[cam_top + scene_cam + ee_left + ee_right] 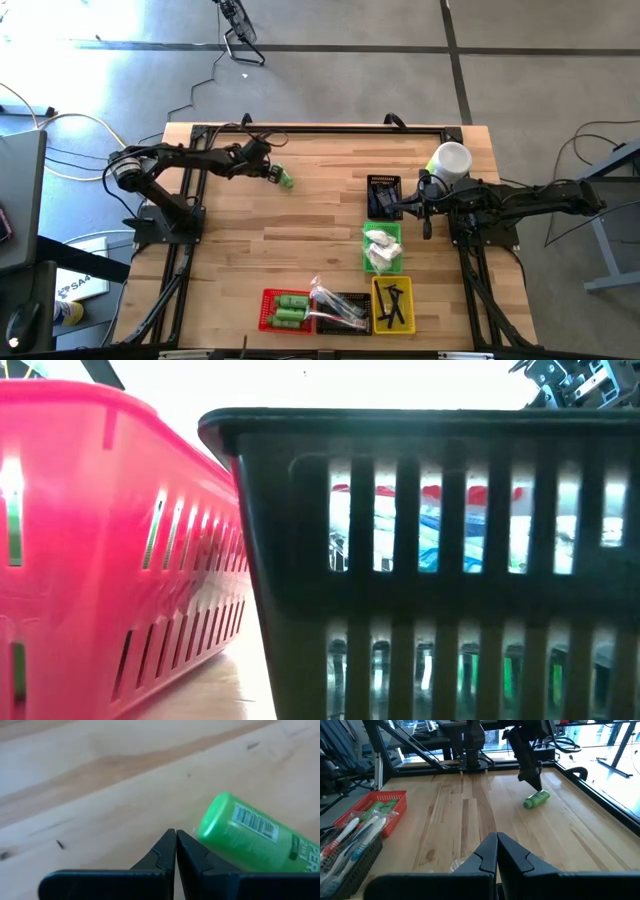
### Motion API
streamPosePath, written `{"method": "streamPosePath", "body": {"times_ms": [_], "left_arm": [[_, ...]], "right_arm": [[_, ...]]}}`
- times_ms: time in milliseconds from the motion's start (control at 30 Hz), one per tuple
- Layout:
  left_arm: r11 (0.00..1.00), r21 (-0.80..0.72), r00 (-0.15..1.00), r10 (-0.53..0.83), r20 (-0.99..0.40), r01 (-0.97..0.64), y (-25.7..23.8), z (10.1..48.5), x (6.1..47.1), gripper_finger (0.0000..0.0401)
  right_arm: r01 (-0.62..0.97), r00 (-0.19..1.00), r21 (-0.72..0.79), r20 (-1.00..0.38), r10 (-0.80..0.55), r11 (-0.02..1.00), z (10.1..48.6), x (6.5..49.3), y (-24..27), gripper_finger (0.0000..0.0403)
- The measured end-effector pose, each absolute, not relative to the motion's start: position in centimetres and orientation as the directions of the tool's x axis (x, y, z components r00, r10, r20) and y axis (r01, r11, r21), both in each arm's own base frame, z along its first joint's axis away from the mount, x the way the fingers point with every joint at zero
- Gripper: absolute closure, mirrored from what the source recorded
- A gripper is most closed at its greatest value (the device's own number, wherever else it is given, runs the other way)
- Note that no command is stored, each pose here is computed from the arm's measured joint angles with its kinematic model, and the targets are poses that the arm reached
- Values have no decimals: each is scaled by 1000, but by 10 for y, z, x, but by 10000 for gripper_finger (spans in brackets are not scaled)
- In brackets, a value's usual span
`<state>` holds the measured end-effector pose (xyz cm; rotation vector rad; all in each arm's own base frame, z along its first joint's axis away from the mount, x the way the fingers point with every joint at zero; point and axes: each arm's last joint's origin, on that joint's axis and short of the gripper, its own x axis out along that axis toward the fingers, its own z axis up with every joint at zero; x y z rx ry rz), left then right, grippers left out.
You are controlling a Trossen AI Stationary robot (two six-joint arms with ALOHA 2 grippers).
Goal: Pick & Place Travel size toiletries
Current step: Put the green shampoo bottle into the red bin
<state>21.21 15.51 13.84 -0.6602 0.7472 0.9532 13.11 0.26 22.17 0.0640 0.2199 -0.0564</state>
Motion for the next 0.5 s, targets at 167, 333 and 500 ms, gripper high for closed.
{"method": "streamPosePath", "body": {"times_ms": [167, 333, 500], "left_arm": [[444, -205, 421, 467, -778, -872, 159, 139, 215, 391], [462, -239, 456, 444, -771, -854, 163, 127, 223, 391], [468, -264, 481, 439, -759, -843, 165, 120, 228, 391]], "right_arm": [[63, 974, 57, -220, -49, 996, 222, 131, 3, 401], [64, 974, 57, -220, -50, 996, 222, 131, 3, 401], [77, 973, 54, -220, -64, 996, 222, 131, 2, 401]]}}
